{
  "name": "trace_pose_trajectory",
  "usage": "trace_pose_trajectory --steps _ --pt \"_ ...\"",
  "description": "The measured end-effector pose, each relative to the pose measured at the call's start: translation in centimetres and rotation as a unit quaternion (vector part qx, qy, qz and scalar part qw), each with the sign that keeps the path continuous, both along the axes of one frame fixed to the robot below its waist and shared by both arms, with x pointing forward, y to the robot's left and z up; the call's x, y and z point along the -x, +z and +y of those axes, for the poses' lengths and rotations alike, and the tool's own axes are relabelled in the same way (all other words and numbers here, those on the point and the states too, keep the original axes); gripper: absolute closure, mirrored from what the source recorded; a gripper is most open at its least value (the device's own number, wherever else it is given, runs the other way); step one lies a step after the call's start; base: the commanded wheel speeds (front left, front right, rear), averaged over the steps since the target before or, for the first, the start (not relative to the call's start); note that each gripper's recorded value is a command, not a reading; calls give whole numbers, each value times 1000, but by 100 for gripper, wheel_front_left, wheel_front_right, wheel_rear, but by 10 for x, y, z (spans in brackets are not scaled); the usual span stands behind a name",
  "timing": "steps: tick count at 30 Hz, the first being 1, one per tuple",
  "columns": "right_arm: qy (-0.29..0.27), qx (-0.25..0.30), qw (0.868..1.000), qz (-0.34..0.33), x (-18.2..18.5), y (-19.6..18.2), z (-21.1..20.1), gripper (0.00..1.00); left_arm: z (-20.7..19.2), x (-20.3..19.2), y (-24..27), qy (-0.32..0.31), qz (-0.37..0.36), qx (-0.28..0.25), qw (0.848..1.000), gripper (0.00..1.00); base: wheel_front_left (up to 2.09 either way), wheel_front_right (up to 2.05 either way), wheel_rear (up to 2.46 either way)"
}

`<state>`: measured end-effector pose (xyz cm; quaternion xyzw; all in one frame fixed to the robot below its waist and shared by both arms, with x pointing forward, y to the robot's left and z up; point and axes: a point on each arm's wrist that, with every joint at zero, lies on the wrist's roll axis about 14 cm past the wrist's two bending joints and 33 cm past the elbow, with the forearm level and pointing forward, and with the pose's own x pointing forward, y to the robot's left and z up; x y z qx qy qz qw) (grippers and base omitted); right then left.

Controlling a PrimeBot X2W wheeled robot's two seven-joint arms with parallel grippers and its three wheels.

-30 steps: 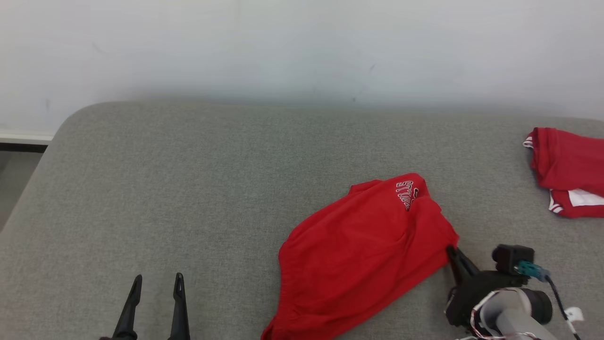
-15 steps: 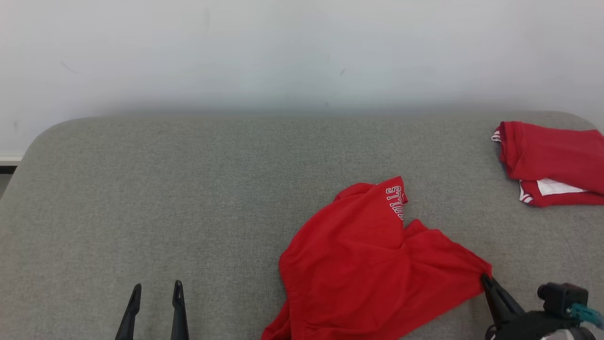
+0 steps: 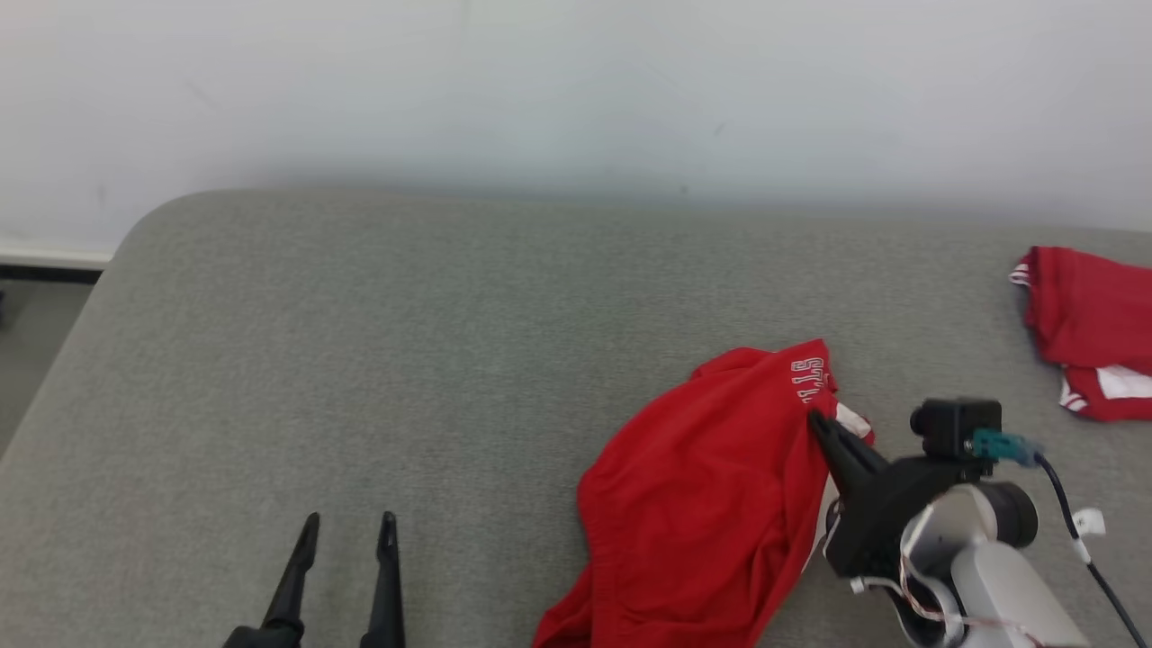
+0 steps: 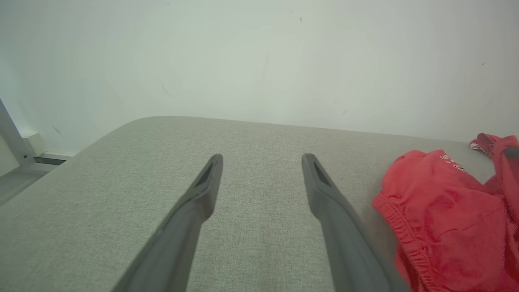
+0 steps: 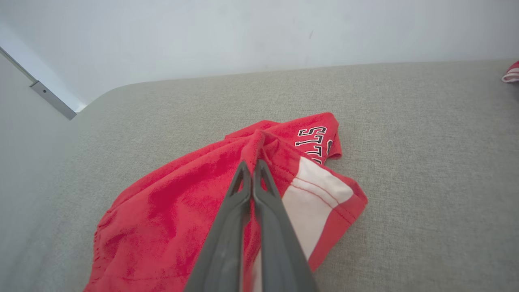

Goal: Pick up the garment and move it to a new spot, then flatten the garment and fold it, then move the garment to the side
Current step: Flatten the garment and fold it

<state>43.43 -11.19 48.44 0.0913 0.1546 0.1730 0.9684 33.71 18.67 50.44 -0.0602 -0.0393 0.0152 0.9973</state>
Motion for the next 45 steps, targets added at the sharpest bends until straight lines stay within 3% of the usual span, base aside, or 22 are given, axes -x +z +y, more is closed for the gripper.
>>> trace_pose_trajectory --steps 10,12,16,23,32,37,45 --pt "14 27 999 39 -47 -33 36 100 7 5 -2 13 6 8 1000 0 0 0 0" --pt "18 27 999 42 -50 -39 42 0 8 6 -4 16 8 8 1000 0 0 0 0" --pt "25 26 999 26 -52 -38 52 0 7 4 -6 16 12 8 1000 0 0 0 0" --pt "22 3 998 -52 -54 -2 47 0 1 3 -3 3 5 5 1000 0 0 0 0" --pt "-7 -17 991 -133 -40 36 0 0 -39 10 -16 -69 24 2 997 0 0 0 0" --pt "-21 12 992 -127 -27 29 -32 0 -77 22 -40 -134 61 7 989 0 0 0 0" --pt "-7 103 994 -46 -6 -20 -70 0 -123 42 -79 -217 128 12 968 0 0 0 0"
